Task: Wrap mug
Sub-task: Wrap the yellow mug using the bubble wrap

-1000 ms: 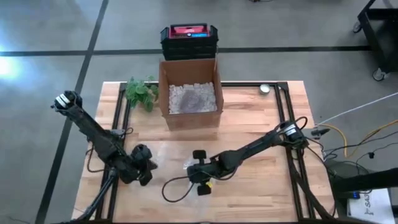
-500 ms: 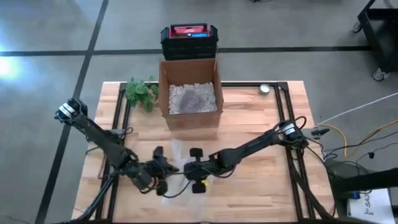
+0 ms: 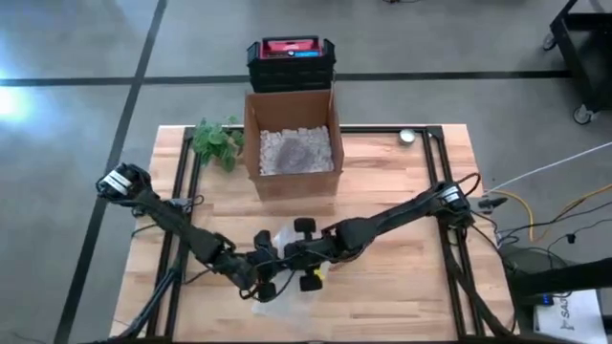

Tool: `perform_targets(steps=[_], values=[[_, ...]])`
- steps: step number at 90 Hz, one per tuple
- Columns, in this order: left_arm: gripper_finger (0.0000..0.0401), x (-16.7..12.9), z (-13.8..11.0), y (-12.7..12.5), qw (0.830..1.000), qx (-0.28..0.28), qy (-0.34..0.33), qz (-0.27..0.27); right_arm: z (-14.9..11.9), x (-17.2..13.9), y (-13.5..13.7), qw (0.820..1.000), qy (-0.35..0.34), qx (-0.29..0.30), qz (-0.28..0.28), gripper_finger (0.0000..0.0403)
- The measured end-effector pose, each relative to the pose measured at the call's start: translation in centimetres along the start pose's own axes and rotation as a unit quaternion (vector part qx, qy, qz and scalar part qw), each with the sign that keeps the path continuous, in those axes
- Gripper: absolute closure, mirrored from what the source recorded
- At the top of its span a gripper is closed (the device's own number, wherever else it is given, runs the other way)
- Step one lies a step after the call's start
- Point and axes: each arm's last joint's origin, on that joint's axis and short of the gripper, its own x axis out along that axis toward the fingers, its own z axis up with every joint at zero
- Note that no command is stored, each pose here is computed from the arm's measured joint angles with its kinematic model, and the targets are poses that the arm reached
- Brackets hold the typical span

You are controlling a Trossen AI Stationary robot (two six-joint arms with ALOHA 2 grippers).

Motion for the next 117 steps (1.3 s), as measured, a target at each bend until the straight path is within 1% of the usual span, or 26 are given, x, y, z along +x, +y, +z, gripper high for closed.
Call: perform_targets(steps=[12, 21, 30, 35, 40, 53, 58, 69, 78, 87, 96, 106, 117], values=[[0.0401, -0.1, 0.1, 0.0, 1.0, -0.002, -0.001, 0.0, 0.9, -2.2, 0.4, 1.0, 0.017, -0.012, 0.002, 0.0403], [0.0401, -0.1, 0.1, 0.0, 1.0, -0.003, -0.002, 0.0, 2.1, -3.3, 0.7, 1.0, -0.016, -0.019, 0.008, 0.0403], [0.0401, -0.1, 0.1, 0.0, 1.0, -0.003, -0.002, 0.0, 2.6, -3.5, 1.0, 0.998, -0.045, -0.029, 0.012, 0.0403], [0.0401, -0.1, 0.1, 0.0, 1.0, -0.004, -0.002, -0.001, 2.8, -3.1, 1.1, 0.998, -0.061, -0.029, 0.013, 0.0403], [0.0401, -0.1, 0.1, 0.0, 1.0, -0.005, -0.003, -0.001, 2.5, -2.1, 0.9, 0.998, -0.059, -0.029, 0.011, 0.0403], [0.0401, 0.0, 0.1, 0.0, 1.0, -0.004, 0.0, -0.002, -0.3, 2.3, 0.7, 1.0, -0.01, -0.021, 0.003, 0.0403], [0.0401, 0.0, 0.0, 0.1, 1.0, -0.002, 0.003, 0.0, -1.0, 3.1, 0.7, 1.0, -0.002, -0.009, 0.001, 0.0403], [0.0401, -0.1, 0.1, 0.1, 1.0, -0.004, 0.001, -0.004, -2.0, 3.8, 1.2, 1.0, -0.001, 0.021, 0.011, 0.0403], [0.0401, -0.4, 0.3, 0.1, 1.0, -0.005, 0.0, -0.009, -2.7, 4.4, 1.6, 0.999, -0.001, 0.028, 0.017, 0.0403], [0.0401, -1.1, 0.7, 0.2, 1.0, -0.008, 0.006, -0.023, -2.8, 4.7, 1.7, 0.999, -0.009, 0.032, 0.02, 0.0403], [0.0401, -2.2, 1.2, 0.6, 0.999, -0.011, 0.026, -0.038, -2.8, 4.7, 1.7, 0.999, -0.012, 0.032, 0.021, 0.0403], [0.0401, -3.8, 1.6, 1.2, 0.998, -0.033, 0.046, -0.036, -2.6, 4.8, 1.6, 0.999, -0.024, 0.035, 0.022, 0.0403], [0.0401, -5.3, 2.3, 1.7, 0.997, -0.042, 0.04, -0.042, -2.2, 4.8, 1.7, 0.998, -0.046, 0.033, 0.024, 0.0403]])
